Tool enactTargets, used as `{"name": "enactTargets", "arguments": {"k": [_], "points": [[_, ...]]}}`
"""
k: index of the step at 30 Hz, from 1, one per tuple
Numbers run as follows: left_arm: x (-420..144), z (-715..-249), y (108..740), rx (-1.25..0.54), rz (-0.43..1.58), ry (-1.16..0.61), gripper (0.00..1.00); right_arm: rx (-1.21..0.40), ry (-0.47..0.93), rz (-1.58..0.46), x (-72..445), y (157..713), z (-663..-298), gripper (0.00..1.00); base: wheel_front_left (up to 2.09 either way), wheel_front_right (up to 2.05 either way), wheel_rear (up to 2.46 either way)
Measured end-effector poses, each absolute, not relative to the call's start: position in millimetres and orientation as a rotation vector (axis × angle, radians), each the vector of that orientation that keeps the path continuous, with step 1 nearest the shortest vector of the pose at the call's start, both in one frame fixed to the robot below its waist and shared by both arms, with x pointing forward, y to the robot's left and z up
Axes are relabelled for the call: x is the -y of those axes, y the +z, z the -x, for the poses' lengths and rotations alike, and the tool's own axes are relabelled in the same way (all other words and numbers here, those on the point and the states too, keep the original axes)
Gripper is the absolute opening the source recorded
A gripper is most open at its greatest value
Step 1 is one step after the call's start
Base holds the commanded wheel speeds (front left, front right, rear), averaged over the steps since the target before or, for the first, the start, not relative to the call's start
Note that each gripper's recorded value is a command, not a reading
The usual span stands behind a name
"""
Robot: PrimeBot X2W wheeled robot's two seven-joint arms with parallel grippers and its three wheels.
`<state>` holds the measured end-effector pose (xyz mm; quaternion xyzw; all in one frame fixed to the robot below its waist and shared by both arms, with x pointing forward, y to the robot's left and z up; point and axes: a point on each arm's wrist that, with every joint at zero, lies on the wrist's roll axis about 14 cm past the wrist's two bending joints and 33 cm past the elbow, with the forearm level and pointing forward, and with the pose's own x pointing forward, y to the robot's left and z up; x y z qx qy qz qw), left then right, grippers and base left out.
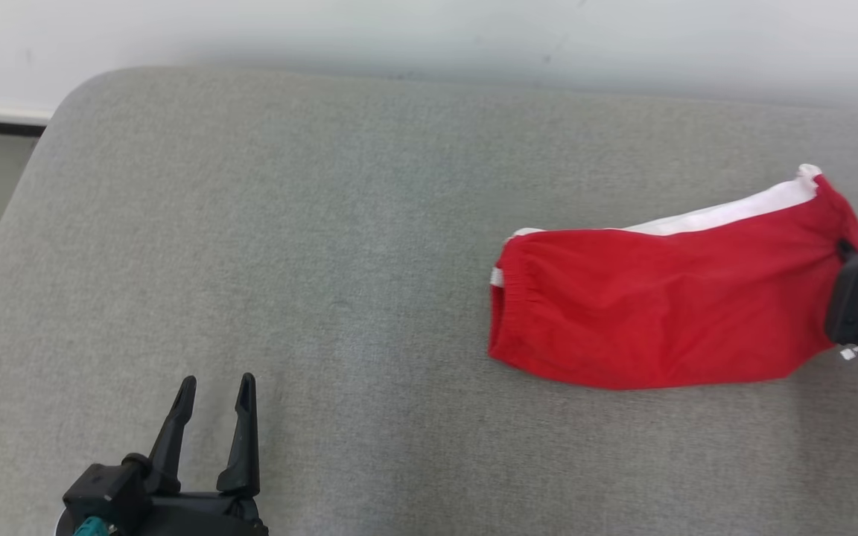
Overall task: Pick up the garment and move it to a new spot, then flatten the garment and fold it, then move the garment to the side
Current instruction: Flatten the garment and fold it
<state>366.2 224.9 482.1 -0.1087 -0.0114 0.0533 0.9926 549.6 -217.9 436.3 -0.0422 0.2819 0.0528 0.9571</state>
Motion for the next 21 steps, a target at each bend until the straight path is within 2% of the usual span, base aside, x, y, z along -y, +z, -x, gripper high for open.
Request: {"name": "enactTargets", "arguments": {"k": [4, 9, 21], "points": [[-218, -367, 486, 0.034, 0.225, 0.085, 1.0, -0.533, 0.068, 0.157, 243, 453, -543, 0.0, 0.0, 0.0, 0.0], [-204, -367, 487, 0.037, 0.251, 0.047, 1.0, -0.481, 0.085, 0.238, 241, 477, -539, 0.0, 0.0, 0.0, 0.0], [-180, -365, 496, 0.055, 0.274, -0.016, 1.0, -0.478, 0.371, 0.284, 105, 497, -507, 0.0, 0.0, 0.0, 0.0]]}}
